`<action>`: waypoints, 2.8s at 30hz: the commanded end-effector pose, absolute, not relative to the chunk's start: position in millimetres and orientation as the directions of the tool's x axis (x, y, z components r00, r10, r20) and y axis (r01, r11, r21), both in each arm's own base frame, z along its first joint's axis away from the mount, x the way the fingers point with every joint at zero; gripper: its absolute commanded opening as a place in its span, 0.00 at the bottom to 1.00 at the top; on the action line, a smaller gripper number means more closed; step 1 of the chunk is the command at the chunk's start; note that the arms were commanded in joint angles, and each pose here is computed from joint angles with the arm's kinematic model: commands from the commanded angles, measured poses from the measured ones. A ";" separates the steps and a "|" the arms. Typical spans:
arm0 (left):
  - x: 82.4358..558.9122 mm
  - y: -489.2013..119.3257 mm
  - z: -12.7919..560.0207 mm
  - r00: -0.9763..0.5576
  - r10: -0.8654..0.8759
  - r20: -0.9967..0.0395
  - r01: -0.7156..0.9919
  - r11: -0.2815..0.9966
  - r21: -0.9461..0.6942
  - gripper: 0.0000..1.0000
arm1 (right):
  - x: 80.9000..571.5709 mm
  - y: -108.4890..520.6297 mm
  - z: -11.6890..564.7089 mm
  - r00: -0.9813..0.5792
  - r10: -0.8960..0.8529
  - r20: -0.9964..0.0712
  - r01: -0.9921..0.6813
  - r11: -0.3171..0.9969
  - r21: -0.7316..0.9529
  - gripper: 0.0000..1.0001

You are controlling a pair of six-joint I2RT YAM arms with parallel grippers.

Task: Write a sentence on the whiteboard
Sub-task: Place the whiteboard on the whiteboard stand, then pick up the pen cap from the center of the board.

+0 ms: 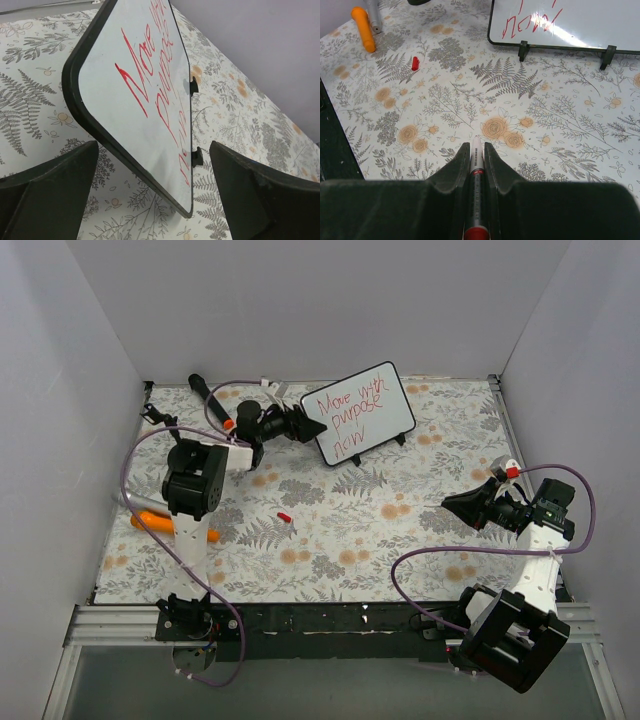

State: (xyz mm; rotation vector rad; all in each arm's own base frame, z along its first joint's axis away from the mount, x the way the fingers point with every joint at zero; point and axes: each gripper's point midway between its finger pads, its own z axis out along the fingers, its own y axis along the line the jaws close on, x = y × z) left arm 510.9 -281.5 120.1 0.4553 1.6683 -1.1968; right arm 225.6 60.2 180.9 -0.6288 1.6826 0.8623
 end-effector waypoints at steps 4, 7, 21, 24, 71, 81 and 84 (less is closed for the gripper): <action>500.5 -250.1 178.0 -0.319 -0.282 -0.905 0.685 0.591 -0.426 0.98 | 225.2 60.8 192.8 -0.218 0.002 -0.976 -0.787 0.591 0.176 0.01; 486.4 -230.4 189.9 -0.336 -0.330 -0.882 0.591 0.655 -0.471 0.98 | 224.5 61.5 194.3 -0.210 0.000 -0.978 -0.790 0.589 0.169 0.01; 371.3 -171.1 176.4 -0.624 -0.684 -0.378 -0.202 0.609 -0.767 0.98 | 221.2 64.8 203.7 -0.177 -0.006 -0.984 -0.802 0.580 0.140 0.01; 334.0 -176.1 178.2 -0.576 -0.772 -0.267 -0.316 0.512 -0.799 0.98 | 220.6 65.2 205.7 -0.167 -0.013 -0.986 -0.804 0.581 0.128 0.01; 273.5 -194.0 31.3 -0.531 -0.795 -0.294 -0.804 0.582 -0.122 0.42 | 214.4 67.3 209.4 -0.120 -0.070 -0.990 -0.814 0.577 0.058 0.01; 276.5 -181.9 28.5 -0.559 -0.765 -0.318 -0.784 0.613 -0.098 0.36 | 214.2 67.5 209.5 -0.119 -0.071 -0.990 -0.815 0.577 0.056 0.01; 276.9 -182.2 26.4 -0.578 -0.752 -0.316 -0.765 0.634 -0.109 0.37 | 214.1 67.6 209.7 -0.118 -0.070 -0.991 -0.815 0.577 0.056 0.01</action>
